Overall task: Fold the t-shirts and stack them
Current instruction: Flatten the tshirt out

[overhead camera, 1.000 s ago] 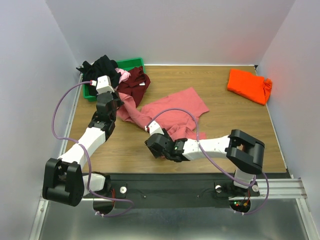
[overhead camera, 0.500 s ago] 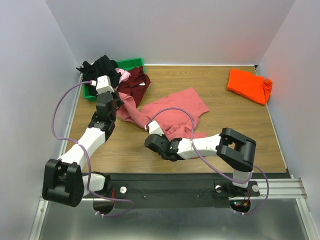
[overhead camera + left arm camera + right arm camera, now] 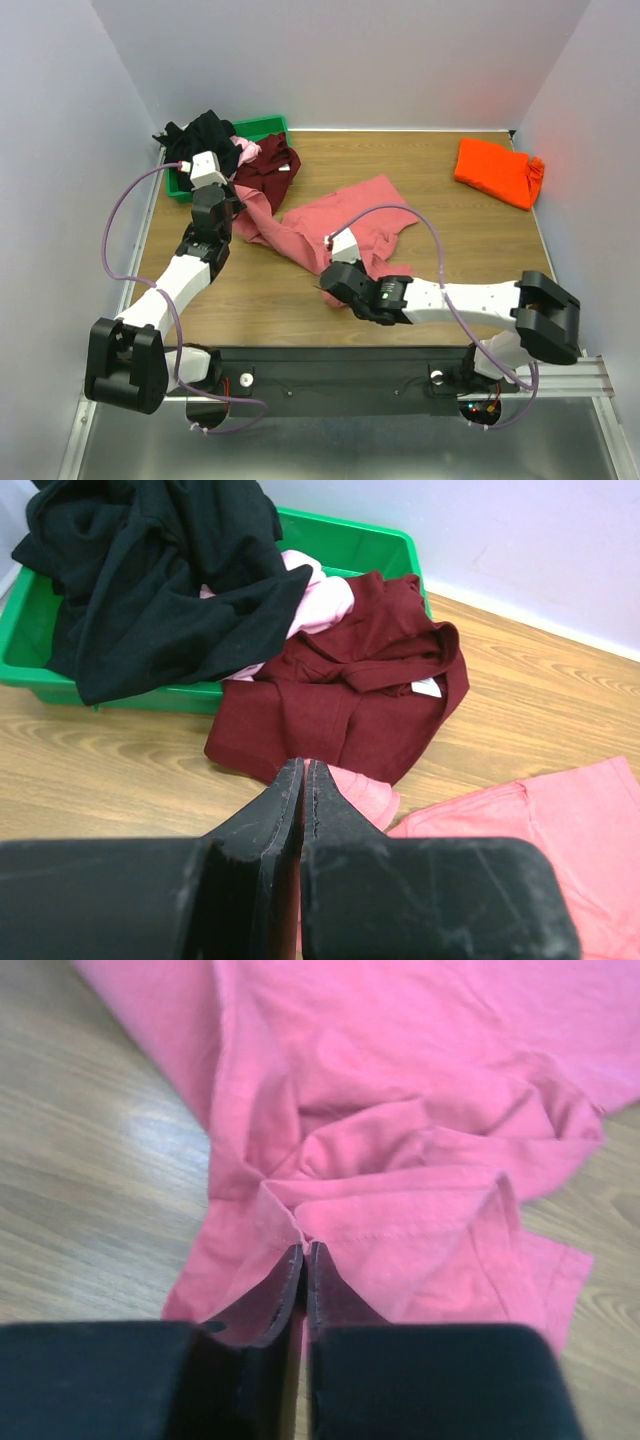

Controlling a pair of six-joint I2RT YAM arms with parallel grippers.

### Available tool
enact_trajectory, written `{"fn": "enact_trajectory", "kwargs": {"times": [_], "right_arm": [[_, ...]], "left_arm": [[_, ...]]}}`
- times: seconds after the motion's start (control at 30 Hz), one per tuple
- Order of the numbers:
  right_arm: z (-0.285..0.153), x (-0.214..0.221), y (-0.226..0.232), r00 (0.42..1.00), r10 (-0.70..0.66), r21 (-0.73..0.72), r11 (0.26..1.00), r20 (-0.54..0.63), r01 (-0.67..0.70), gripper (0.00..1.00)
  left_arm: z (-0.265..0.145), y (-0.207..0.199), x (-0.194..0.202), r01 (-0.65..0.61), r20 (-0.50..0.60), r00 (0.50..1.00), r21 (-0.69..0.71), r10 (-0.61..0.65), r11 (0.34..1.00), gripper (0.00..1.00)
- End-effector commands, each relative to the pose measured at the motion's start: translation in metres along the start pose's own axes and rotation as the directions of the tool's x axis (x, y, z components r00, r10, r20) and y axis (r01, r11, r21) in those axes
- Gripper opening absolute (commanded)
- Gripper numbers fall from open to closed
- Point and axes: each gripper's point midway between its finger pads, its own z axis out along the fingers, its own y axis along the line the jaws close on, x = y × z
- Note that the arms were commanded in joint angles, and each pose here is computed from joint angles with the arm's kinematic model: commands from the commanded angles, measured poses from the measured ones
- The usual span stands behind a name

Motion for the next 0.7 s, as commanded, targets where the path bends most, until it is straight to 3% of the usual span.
{"fn": "enact_trajectory", "kwargs": {"times": [0.0, 0.27, 0.4, 0.6, 0.67], "right_arm": [[-0.010, -0.015, -0.032, 0.996, 0.065, 0.086, 0.994, 0.067, -0.070, 0.00], [0.020, -0.040, -0.121, 0.971, 0.198, 0.207, 0.953, 0.137, -0.223, 0.00], [0.015, -0.081, -0.182, 0.925, 0.282, 0.230, 0.911, 0.255, -0.341, 0.00], [-0.044, -0.179, -0.263, 0.819, 0.280, 0.245, 0.862, 0.501, -0.444, 0.00], [-0.074, -0.218, -0.278, 0.782, 0.238, 0.253, 0.858, 0.576, -0.447, 0.00]], "left_arm": [[0.001, -0.001, -0.025, 0.014, 0.071, 0.997, -0.009, -0.013, 1.000, 0.00], [-0.001, 0.000, -0.030, 0.022, 0.084, 0.996, -0.007, -0.021, 1.000, 0.00], [0.003, 0.004, -0.036, 0.021, 0.092, 0.996, -0.022, -0.018, 1.000, 0.00], [-0.001, 0.006, -0.094, 0.043, 0.173, 0.984, -0.009, -0.041, 0.999, 0.00], [-0.013, -0.003, -0.131, 0.042, 0.248, 0.968, 0.024, -0.047, 0.999, 0.00]]}}
